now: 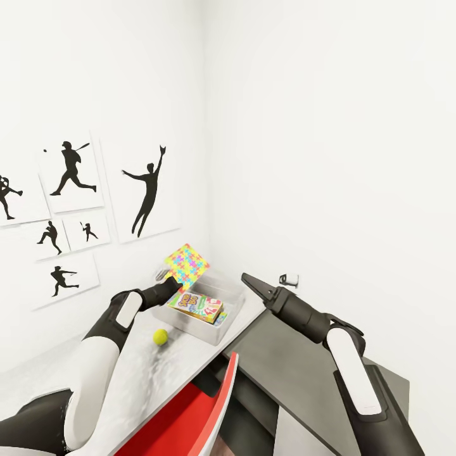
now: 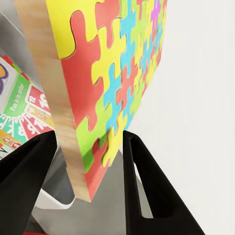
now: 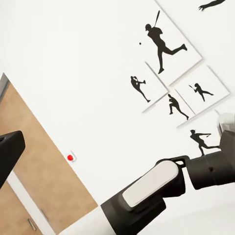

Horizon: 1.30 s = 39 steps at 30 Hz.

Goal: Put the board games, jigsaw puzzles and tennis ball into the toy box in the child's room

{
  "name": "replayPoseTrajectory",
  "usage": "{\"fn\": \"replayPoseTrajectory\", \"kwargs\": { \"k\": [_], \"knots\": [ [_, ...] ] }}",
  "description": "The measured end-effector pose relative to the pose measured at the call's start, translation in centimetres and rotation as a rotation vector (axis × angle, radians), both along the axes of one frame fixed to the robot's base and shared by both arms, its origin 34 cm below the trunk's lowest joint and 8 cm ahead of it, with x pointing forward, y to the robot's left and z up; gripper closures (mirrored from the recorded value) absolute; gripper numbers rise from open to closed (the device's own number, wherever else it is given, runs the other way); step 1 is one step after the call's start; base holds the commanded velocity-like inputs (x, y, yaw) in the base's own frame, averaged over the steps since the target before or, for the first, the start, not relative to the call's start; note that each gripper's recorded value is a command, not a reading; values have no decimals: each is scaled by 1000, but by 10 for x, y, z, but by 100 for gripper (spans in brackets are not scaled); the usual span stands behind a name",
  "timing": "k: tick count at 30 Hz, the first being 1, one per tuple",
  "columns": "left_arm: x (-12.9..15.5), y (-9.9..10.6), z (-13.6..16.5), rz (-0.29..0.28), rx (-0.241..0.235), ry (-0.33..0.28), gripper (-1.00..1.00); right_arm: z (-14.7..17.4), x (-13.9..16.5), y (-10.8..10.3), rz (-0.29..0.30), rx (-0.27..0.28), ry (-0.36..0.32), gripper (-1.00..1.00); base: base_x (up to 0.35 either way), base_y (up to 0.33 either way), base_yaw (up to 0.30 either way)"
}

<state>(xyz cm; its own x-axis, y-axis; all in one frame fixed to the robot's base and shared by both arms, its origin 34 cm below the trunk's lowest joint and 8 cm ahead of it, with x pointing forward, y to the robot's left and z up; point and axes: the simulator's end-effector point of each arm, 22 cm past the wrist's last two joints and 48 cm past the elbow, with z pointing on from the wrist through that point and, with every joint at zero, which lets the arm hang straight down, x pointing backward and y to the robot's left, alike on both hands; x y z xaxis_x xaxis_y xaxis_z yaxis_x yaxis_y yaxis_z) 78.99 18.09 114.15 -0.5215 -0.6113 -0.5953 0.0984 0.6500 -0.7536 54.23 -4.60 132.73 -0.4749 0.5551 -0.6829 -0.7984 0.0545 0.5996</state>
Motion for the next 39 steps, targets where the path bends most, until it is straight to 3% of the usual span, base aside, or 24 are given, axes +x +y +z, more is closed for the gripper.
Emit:
{"fn": "replayPoseTrajectory", "kwargs": {
  "k": [39],
  "knots": [
    [0, 0, 0, 0, 1, 0, 100, -1, 0, 0, -2, -1, 3, -100, 0, 0, 0]
  ]
}}
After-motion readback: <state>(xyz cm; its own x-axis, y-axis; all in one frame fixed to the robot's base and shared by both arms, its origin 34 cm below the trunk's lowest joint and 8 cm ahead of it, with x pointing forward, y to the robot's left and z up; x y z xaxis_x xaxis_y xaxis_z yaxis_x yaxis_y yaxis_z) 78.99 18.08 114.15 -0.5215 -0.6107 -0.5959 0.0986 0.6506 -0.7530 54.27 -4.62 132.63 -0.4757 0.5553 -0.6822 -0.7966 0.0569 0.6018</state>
